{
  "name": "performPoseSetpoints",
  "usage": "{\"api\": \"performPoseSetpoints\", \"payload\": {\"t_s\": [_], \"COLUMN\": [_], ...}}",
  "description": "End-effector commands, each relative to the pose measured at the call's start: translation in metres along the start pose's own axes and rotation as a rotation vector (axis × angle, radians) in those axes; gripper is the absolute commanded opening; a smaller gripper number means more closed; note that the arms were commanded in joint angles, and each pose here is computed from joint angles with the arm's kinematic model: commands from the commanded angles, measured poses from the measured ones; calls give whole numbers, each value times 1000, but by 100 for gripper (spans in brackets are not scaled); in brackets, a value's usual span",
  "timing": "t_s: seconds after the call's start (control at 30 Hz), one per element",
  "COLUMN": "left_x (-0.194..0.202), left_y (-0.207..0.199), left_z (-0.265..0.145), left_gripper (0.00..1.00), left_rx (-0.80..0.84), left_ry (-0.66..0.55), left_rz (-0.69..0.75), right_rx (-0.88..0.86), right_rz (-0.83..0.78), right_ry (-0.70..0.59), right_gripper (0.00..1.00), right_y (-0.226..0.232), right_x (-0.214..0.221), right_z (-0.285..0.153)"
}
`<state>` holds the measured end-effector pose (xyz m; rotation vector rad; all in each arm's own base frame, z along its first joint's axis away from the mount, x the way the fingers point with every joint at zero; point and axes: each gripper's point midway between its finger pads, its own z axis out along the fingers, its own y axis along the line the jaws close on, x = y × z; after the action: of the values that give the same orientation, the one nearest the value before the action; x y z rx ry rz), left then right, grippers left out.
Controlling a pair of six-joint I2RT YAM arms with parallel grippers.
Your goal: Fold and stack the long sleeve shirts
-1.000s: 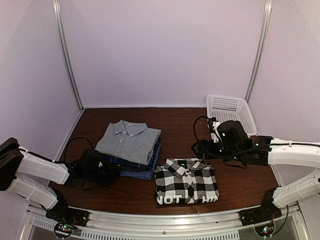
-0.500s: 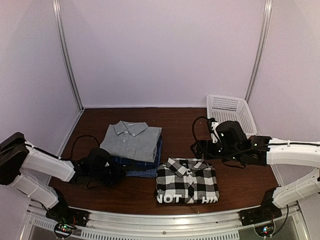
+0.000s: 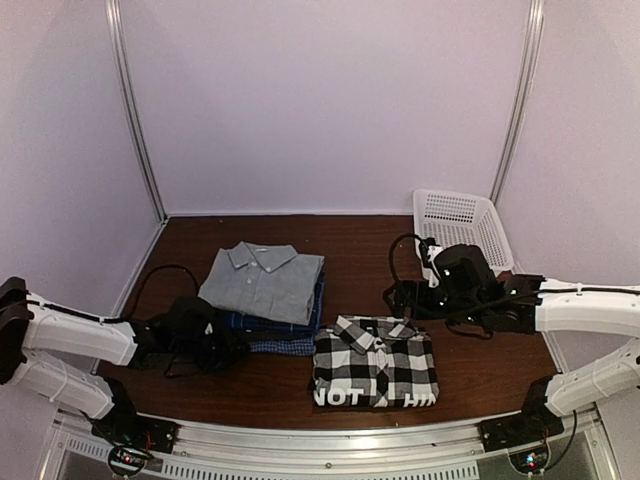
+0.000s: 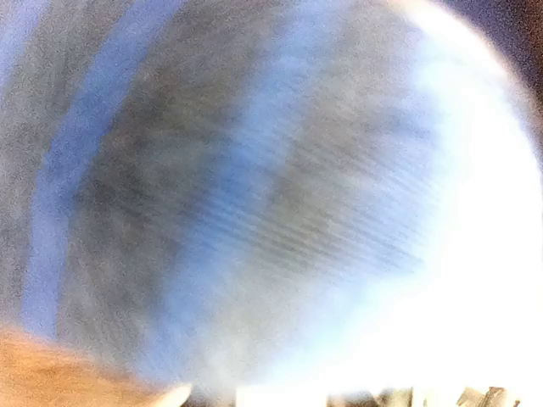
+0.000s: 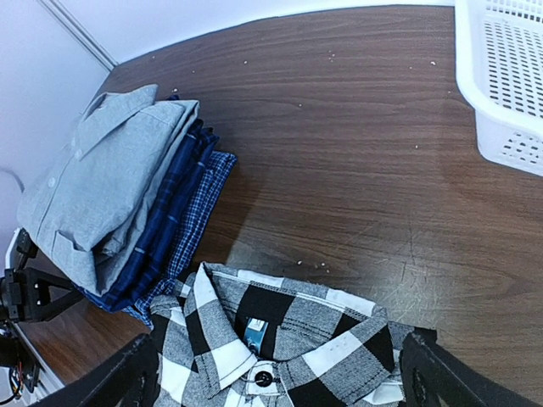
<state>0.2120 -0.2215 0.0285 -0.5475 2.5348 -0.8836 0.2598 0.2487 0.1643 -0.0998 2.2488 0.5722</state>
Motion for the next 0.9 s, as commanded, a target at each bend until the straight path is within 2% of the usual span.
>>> {"api": "performPoseSetpoints", "payload": {"t_s": [0.0, 0.17, 0.3, 0.47, 0.6, 0.77, 0.87], "left_x": [-1, 5, 19, 47, 72, 82, 73], "left_y": [-17, -49, -78, -117, -129, -141, -139], "left_z": [-18, -37, -37, -21, -6, -6, -16], "left_gripper": [43, 54, 60, 61, 61, 60, 60], "left_rx": [34, 119, 162, 190, 191, 221, 228], "left_ry": [1, 6, 39, 101, 172, 171, 127], "left_rz": [128, 252, 335, 444, 495, 496, 487], "right_rx": [53, 31, 52, 77, 99, 102, 105], "right_rz": [53, 63, 76, 103, 129, 148, 150], "right_ry": [-57, -29, 21, 71, 96, 119, 126], "right_gripper": [100, 100, 94, 91, 91, 89, 89], "right_y": [-19, -24, -34, -51, -63, -72, -74], "right_x": [-5, 4, 20, 42, 55, 70, 74], "right_z": [-9, -12, -14, -21, -29, -33, -33]}}
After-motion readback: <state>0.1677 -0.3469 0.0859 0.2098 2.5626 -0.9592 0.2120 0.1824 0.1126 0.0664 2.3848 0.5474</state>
